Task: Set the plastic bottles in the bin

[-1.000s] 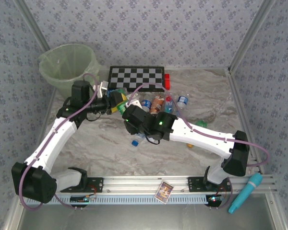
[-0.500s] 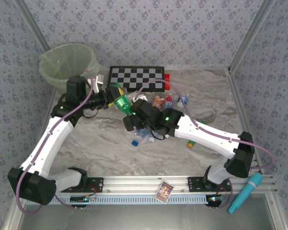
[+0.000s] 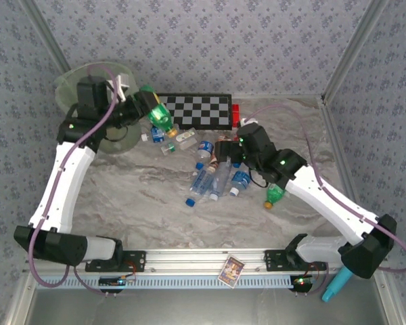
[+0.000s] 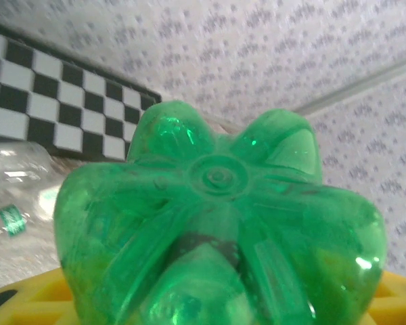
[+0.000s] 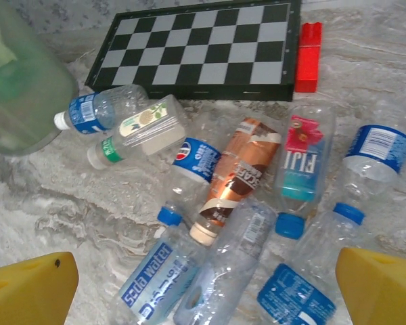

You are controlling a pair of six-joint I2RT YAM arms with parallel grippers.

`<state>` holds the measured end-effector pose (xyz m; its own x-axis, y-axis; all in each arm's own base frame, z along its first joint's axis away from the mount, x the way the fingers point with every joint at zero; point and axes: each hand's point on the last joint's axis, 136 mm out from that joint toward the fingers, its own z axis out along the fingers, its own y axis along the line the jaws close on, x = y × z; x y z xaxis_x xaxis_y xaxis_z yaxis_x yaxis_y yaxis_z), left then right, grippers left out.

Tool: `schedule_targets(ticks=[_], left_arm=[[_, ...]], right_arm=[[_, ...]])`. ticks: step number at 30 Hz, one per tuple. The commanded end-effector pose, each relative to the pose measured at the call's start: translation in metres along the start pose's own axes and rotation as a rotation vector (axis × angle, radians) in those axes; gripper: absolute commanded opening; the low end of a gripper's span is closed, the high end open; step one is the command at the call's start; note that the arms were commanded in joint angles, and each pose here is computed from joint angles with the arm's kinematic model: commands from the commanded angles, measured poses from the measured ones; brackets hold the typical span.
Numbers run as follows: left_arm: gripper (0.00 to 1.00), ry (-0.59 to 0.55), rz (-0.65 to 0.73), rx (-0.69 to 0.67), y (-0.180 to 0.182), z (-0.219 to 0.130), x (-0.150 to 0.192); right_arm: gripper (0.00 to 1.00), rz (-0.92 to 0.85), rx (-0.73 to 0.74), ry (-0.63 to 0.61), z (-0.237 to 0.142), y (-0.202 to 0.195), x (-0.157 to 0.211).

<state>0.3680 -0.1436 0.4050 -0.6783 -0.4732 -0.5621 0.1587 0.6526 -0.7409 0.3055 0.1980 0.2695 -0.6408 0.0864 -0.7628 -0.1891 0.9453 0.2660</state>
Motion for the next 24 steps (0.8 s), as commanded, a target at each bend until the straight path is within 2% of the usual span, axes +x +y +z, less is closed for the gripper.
schedule_targets(ticks=[1,6,14,20,24], left_arm=[[0.57,-0.082,0.017,-0.072,0.008,-0.017,-0.032],[0.57,-0.202,-0.009,-0.139,0.027,-0.038,-0.081],[0.57,-0.448,-0.097,-0.28,0.078,-0.076,-0.164],[0.57,-0.502,-0.038,-0.47,0.116,-0.081,-0.198],[0.56,-0.471,-0.002,-0.57,0.143,-0.07,-0.205]], right_arm=[[1.0,0.016,-0.001,-0.002,-0.002,-0.016,-0.001],[1.0,0.05,0.03,-0.014,-0.003,-0.041,-0.006],[1.0,0.085,0.047,-0.027,-0.008,-0.063,-0.013],[1.0,0.098,0.059,-0.031,-0.01,-0.069,-0.012],[1.0,0.103,0.076,-0.024,-0.01,-0.075,-0.009]])
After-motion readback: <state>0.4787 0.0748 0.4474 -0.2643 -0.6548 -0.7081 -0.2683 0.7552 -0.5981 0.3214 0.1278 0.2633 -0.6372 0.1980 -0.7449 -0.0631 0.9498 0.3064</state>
